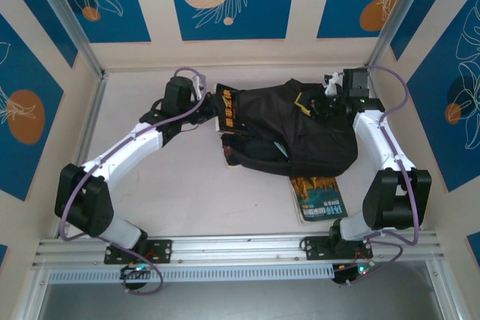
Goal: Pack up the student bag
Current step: Open the student bag at the top-right of the table.
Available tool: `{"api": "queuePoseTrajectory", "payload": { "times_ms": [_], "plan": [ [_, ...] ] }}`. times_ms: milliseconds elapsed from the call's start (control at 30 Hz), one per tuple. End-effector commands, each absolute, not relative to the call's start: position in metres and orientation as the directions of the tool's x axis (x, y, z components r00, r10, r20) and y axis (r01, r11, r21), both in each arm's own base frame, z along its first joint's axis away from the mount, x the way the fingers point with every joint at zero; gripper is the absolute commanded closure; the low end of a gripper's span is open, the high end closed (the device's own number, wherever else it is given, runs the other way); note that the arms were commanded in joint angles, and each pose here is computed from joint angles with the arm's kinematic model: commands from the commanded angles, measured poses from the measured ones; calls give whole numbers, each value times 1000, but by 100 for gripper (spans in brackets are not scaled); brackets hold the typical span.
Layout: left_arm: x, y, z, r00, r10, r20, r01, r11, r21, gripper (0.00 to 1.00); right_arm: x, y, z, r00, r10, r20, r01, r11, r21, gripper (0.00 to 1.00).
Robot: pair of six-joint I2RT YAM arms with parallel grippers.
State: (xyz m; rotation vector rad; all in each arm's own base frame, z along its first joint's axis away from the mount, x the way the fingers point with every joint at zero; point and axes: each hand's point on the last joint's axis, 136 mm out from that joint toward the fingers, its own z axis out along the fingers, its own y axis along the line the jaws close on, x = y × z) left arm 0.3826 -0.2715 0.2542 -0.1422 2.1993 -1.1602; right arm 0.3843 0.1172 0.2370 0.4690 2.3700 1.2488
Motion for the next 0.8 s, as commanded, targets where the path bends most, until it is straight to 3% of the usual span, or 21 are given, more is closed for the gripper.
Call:
{"api": "queuePoseTrajectory", "payload": {
  "times_ms": [0, 133, 333, 633, 767],
  "plan": [
    [371, -291, 324, -730, -398, -556, 402, 409, -820, 100, 371, 134, 268, -880, 418, -226, 11, 493, 870, 61],
    [362, -292, 334, -728, -408, -551, 435, 346, -831, 100, 368, 127, 257, -867, 417, -272, 66, 638, 768, 48],
    [348, -287, 343, -718, -409, -562, 457, 331, -825, 100, 363, 129, 259, -866, 312, -390, 87, 863, 497, 46],
    [347, -292, 340, -737, -433, -519, 426, 298, -854, 100, 340, 217, 290, -907, 83, -412, -150, 852, 502, 46],
    [349, -307, 329, -766, -404, -500, 410, 291, -864, 100, 344, 224, 282, -910, 43, -411, -157, 884, 440, 44]
  ]
}}
